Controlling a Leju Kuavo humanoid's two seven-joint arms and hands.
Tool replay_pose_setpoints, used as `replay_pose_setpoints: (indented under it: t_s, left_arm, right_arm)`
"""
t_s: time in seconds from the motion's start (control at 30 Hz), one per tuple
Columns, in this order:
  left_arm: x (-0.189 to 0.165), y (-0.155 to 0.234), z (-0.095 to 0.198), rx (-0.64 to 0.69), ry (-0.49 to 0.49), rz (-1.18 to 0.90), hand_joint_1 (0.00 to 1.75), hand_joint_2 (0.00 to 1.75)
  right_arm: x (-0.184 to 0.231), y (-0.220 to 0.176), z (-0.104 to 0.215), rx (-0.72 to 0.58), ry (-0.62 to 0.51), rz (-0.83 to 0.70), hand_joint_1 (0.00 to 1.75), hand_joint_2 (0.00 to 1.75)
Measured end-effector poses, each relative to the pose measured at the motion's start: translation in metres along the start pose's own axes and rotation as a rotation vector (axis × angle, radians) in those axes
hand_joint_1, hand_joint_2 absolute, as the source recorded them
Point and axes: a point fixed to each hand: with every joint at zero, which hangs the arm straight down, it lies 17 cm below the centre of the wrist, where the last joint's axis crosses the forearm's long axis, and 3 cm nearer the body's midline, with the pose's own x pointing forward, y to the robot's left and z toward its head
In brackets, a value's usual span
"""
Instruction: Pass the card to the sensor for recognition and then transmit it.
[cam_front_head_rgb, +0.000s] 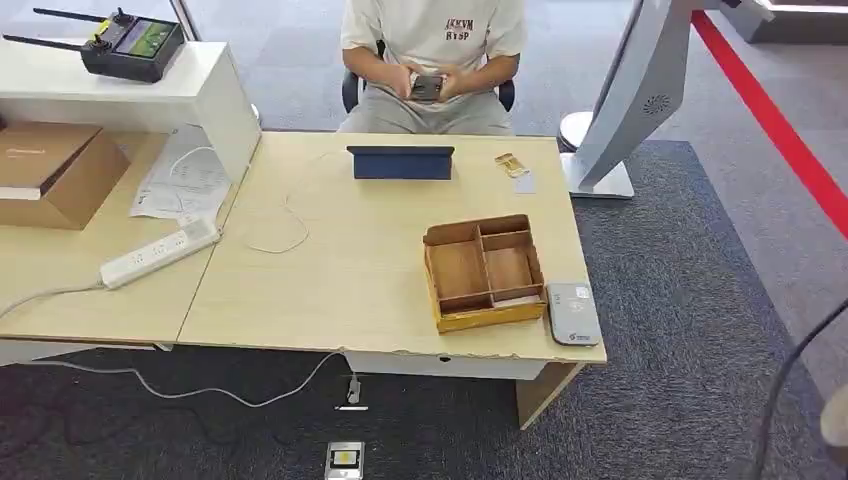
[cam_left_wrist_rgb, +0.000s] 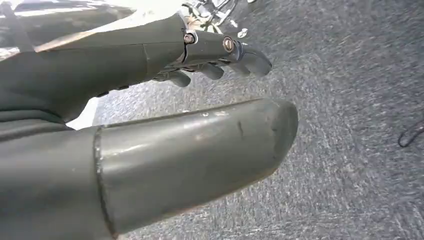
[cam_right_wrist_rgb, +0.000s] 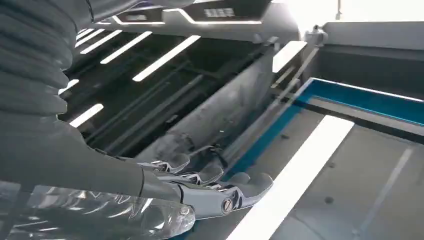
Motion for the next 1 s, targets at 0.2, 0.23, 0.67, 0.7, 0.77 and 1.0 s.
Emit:
replay_pose_setpoints:
  t_s: [0.2, 0.23, 0.67, 0.7, 0.77, 1.0]
  left_arm:
    - [0.001, -0.007, 0.002, -0.006, 0.025, 0.029, 0.0, 0.0]
    - [0.002, -0.008, 0.003, -0.007, 0.026, 0.03, 0.0, 0.0]
    - [0.012, -0.017, 0.006, -0.016, 0.018, 0.056, 0.0, 0.0]
    - [0.012, -0.018, 0.006, -0.018, 0.018, 0.056, 0.0, 0.0]
    - [0.012, -0.018, 0.006, -0.022, 0.018, 0.054, 0.0, 0.0]
    - [0.013, -0.019, 0.006, -0.027, 0.016, 0.043, 0.0, 0.0]
  right_arm:
    - [-0.077, 0.017, 0.062, 0.091, 0.2, 0.053, 0.0, 1.75]
    - [-0.087, 0.02, 0.072, 0.106, 0.232, 0.059, 0.0, 1.75]
    - [-0.172, 0.058, 0.22, 0.332, 0.629, 0.115, 0.0, 0.0]
    - [-0.178, 0.061, 0.239, 0.354, 0.669, 0.119, 0.0, 0.0]
    - [-0.187, 0.064, 0.275, 0.399, 0.732, 0.124, 0.0, 0.0]
    - [-0.196, 0.072, 0.37, 0.533, 0.865, 0.144, 0.0, 0.0]
